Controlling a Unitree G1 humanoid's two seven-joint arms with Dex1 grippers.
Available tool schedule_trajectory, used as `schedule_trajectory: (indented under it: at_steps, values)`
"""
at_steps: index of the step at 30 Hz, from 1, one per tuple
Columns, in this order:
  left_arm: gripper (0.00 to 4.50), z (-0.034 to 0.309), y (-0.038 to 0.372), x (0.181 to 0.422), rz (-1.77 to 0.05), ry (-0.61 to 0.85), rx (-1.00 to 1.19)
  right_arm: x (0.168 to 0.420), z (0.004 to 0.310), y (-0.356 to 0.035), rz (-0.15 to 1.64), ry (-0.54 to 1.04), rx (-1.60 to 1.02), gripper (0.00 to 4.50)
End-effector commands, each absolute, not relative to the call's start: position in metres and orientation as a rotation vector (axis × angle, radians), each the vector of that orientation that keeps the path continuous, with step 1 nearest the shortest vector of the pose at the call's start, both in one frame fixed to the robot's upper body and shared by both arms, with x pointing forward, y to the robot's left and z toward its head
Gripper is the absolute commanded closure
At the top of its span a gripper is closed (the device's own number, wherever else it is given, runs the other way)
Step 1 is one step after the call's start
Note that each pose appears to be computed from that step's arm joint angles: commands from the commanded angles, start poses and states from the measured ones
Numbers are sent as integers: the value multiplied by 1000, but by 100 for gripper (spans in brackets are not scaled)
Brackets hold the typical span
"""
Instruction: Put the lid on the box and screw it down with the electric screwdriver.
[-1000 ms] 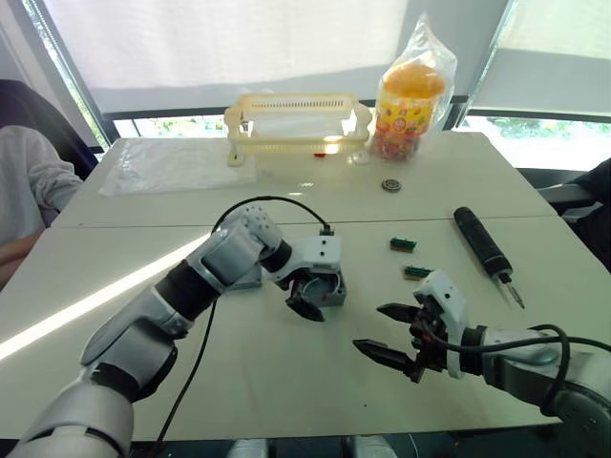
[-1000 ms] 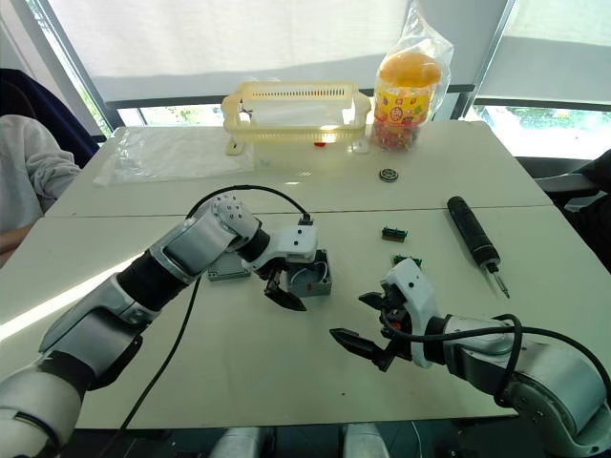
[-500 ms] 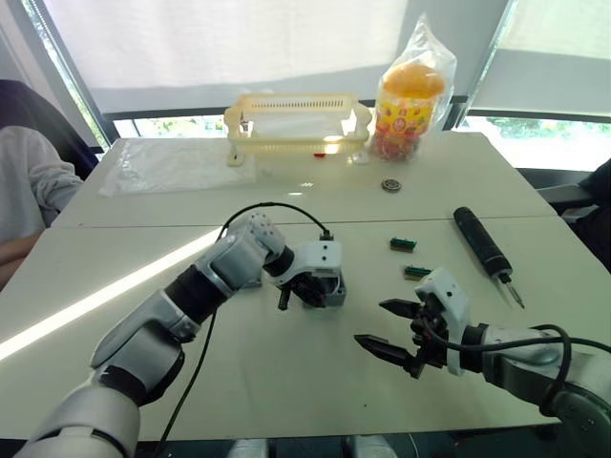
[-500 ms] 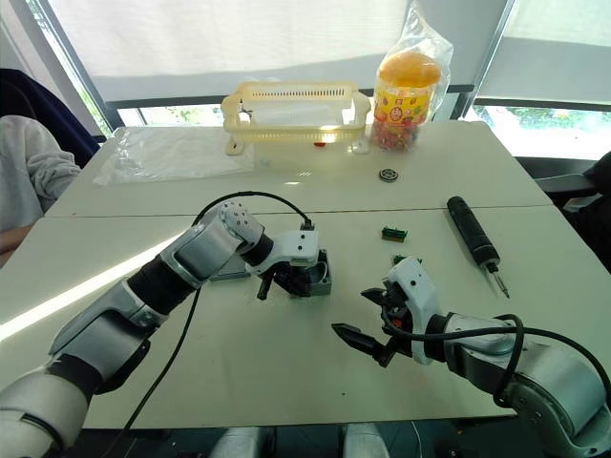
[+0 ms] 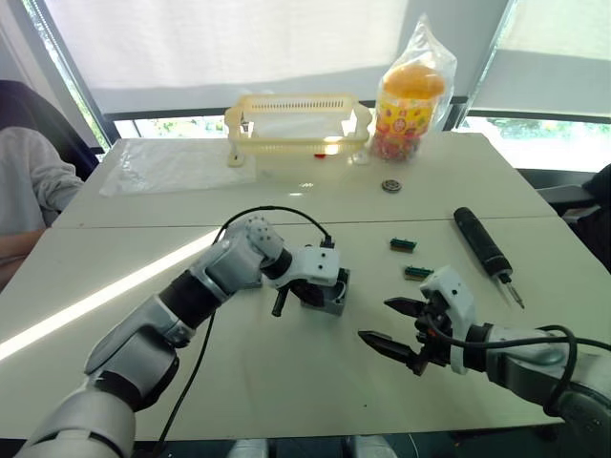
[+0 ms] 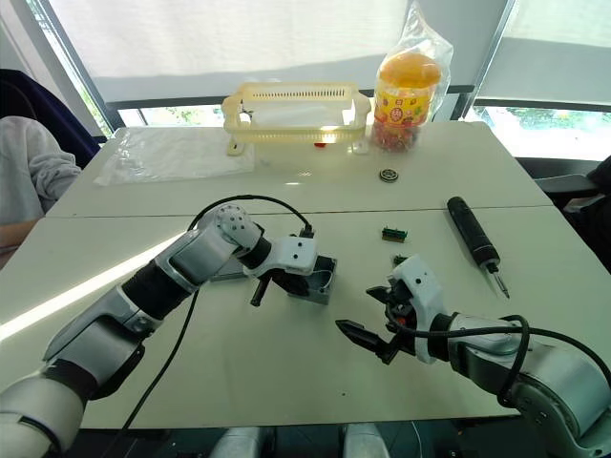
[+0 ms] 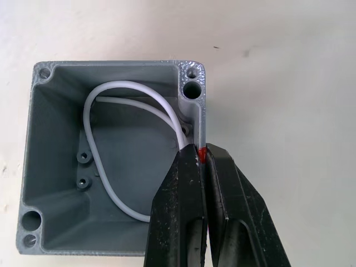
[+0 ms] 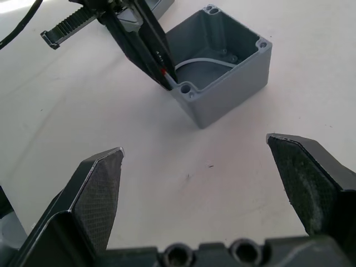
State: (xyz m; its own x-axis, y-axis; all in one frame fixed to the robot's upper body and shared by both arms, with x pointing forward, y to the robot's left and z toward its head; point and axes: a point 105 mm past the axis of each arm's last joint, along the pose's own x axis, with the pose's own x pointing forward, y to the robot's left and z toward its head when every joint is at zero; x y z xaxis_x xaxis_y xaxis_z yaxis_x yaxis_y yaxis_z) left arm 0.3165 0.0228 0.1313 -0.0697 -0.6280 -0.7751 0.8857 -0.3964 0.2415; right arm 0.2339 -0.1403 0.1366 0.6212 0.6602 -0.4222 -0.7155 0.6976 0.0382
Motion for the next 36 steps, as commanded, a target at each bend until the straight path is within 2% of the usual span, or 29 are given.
schedule_trajectory:
  at_steps: [1, 9, 23, 26, 27, 28, 29, 32, 36]
  values:
    - [449, 144, 19, 315, -1801, 232, 1055, 230, 145, -141, 792, 393, -166, 0]
    - [449, 134, 20, 322, -1914, 202, 1229, 225, 141, -141, 755, 388, -152, 0]
    - [449, 137, 12, 328, -1969, 212, 1314, 220, 137, -139, 728, 386, -128, 0]
    - [362, 141, 11, 329, -1966, 212, 1287, 222, 137, -140, 727, 385, -131, 0]
    - [317, 142, 10, 330, -1962, 204, 1286, 222, 137, -140, 729, 391, -134, 0]
    - [251, 144, 10, 331, -1955, 192, 1289, 221, 136, -140, 734, 399, -142, 0]
    - [212, 146, 10, 333, -1931, 179, 1298, 219, 135, -139, 749, 413, -156, 0]
    - [212, 161, 16, 335, -1903, 153, 1291, 218, 140, -139, 780, 420, -173, 0]
    - [212, 190, 23, 329, -1873, 106, 1155, 222, 149, -142, 792, 408, -169, 0]
